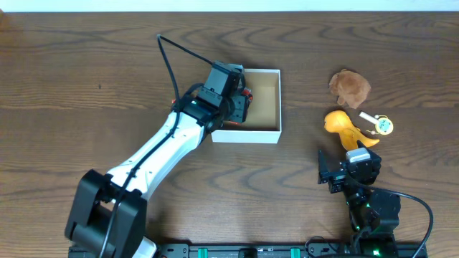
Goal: Pack container
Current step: 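Lift the fire truck and carry it right over the white box, then lower the fire truck into the box and open the left gripper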
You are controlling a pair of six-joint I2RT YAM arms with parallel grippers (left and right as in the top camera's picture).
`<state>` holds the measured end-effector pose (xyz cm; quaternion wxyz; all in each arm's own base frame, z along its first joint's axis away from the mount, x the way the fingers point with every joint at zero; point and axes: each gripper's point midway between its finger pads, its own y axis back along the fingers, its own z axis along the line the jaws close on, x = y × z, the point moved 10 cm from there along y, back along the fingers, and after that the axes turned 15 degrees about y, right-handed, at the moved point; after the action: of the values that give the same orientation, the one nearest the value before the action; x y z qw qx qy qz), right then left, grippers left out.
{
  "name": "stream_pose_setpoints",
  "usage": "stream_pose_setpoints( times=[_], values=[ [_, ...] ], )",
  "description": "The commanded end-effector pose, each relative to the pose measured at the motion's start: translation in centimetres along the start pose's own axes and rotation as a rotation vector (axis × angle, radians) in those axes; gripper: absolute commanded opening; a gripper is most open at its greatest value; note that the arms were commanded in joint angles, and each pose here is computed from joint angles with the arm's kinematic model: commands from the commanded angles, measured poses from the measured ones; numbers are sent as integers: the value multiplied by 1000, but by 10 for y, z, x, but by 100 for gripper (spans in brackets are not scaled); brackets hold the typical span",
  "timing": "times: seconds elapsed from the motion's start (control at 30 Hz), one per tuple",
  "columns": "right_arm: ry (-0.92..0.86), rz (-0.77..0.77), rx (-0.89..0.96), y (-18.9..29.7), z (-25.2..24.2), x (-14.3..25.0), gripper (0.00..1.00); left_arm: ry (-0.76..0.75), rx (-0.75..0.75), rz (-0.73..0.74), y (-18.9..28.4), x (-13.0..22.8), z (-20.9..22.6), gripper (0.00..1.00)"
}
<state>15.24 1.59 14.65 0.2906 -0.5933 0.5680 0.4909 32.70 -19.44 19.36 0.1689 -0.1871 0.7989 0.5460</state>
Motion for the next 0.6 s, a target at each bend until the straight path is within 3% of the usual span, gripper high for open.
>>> stream_pose_setpoints(
  times=[0.0, 0.57],
  values=[
    [-13, 2, 5, 0, -1, 1, 99, 36, -76, -6, -7, 1, 6, 6],
    [-13, 1, 4, 0, -1, 1, 99, 119, -144, 39, -10, 10, 14, 6]
  ],
)
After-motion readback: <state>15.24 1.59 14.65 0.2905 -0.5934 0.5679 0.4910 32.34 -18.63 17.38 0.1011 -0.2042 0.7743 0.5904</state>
